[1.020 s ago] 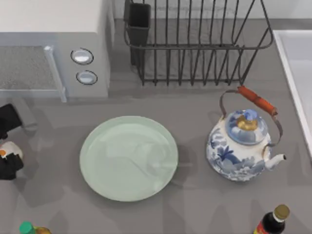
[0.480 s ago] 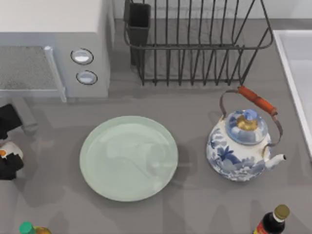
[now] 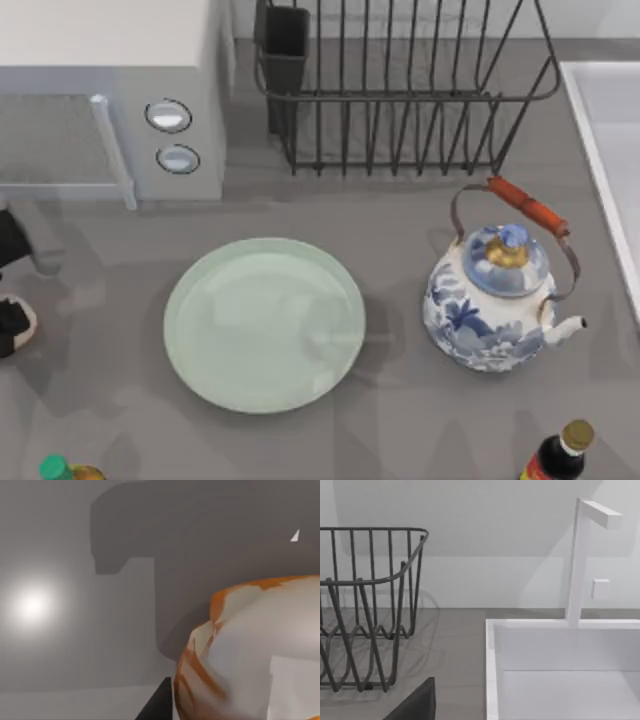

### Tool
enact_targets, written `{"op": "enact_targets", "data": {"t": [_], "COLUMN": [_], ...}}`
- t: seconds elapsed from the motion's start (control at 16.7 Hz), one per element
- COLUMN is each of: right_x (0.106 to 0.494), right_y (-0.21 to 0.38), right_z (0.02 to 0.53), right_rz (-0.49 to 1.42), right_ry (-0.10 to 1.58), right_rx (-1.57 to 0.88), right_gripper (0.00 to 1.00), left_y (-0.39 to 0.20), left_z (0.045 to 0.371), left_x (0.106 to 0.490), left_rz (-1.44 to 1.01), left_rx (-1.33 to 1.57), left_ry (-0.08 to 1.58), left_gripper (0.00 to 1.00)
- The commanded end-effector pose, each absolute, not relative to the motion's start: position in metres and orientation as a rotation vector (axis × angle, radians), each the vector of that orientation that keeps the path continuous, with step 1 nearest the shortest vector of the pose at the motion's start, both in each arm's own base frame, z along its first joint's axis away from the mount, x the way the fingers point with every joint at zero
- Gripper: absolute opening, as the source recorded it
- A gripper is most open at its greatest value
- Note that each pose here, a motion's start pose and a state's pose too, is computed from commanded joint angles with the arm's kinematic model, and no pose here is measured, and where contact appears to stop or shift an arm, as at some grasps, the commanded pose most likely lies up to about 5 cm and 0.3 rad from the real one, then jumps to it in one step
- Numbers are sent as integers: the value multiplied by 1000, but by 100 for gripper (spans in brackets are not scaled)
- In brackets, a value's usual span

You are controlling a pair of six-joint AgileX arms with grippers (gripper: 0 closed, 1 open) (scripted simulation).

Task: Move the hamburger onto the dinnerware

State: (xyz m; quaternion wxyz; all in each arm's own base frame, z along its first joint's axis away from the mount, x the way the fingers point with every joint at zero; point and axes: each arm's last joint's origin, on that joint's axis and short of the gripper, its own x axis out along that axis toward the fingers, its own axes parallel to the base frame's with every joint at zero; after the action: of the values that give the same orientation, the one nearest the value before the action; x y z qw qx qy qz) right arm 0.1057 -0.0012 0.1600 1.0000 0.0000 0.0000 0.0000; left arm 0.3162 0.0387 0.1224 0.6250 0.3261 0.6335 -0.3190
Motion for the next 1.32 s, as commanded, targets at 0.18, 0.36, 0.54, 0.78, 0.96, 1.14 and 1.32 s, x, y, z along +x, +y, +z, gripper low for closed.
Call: {"op": "enact_targets", "data": {"t": [0.18, 0.36, 0.54, 0.78, 0.96, 1.14, 1.32], "right_x": [106, 106, 106, 106, 106, 106, 106], "right_y": [-1, -1, -1, -1, -1, -1, -1], "right_z": [160, 160, 160, 160, 160, 160, 160], "right_rz": [0, 0, 0, 0, 0, 0, 0], "right_ry": [0, 0, 0, 0, 0, 0, 0], "right_rx": [0, 0, 0, 0, 0, 0, 0], "right_gripper": [100, 100, 100, 100, 100, 100, 100], "left_y": [53, 54, 40, 29, 31, 30, 11], "left_z": [151, 181, 205, 214, 213, 214, 215], "left_x": [312, 308, 312, 318, 318, 318, 321], "left_rz": [-673, -674, -728, -767, -763, -758, -793], "left_rx": [718, 711, 741, 768, 768, 770, 815], "left_ry": [1477, 1482, 1456, 1433, 1434, 1449, 1473], "left_gripper": [0, 0, 0, 0, 0, 0, 0]}}
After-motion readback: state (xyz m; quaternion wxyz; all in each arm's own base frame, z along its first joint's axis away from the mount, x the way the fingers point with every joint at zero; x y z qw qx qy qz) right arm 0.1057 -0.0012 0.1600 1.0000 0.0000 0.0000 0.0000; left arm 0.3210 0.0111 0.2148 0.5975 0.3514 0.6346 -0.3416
